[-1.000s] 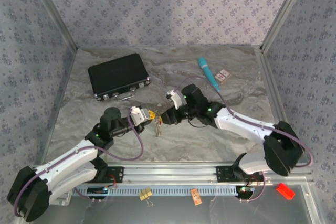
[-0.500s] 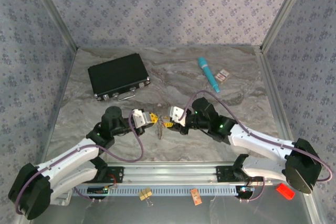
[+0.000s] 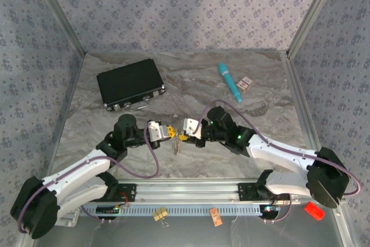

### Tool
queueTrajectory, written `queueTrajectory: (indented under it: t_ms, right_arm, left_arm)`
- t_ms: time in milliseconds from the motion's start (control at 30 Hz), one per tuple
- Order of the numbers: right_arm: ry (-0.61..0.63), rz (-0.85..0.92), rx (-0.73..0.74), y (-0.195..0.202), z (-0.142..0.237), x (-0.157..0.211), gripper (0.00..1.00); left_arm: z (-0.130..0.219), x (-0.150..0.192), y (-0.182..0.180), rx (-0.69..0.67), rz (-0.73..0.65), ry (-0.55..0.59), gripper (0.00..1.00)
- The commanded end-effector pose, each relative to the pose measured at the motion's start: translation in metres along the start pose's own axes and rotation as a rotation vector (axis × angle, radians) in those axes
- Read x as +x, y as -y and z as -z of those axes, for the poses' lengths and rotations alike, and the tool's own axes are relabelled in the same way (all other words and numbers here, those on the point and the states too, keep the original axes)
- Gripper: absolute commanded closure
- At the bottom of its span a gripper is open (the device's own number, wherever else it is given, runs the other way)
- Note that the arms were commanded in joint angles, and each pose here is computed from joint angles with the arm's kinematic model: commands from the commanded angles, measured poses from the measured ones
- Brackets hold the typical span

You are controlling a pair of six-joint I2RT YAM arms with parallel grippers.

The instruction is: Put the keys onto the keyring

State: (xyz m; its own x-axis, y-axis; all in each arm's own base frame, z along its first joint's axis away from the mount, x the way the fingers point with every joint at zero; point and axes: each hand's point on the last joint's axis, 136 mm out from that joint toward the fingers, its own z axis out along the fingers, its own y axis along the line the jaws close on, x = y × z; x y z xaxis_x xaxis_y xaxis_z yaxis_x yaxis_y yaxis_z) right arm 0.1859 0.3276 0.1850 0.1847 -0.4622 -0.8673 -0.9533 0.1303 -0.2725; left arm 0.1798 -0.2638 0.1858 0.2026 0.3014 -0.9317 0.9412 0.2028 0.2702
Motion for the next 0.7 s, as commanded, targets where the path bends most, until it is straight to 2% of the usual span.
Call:
queueTrajectory:
  t_ms: [0,300,567,633,667]
  right_arm:
    - [0.046,0.034,0.024,0.01,0.001,-0.02,0.74]
    - [0.061,0.031,-0.006,0.007,-0.004,-0.023,0.75]
    - [0.056,0.042,-0.026,0.005,-0.003,-0.025,0.99]
    - [0.053,0.054,-0.032,0.004,-0.001,-0.029,1.0]
    - [0.048,0.061,-0.034,0.003,0.0,-0.029,1.0]
  left_arm:
    - [0.001,-0.018,0.001,0.037,-0.045,0.05,1.0]
    - [0.0,-0.018,0.003,0.05,-0.04,0.055,1.0]
    - [0.0,-0.015,-0.004,0.011,-0.019,0.037,1.0]
    - [0.001,-0.014,-0.009,-0.017,-0.008,0.018,1.0]
    - [0.001,-0.012,-0.011,-0.028,-0.004,0.007,0.97]
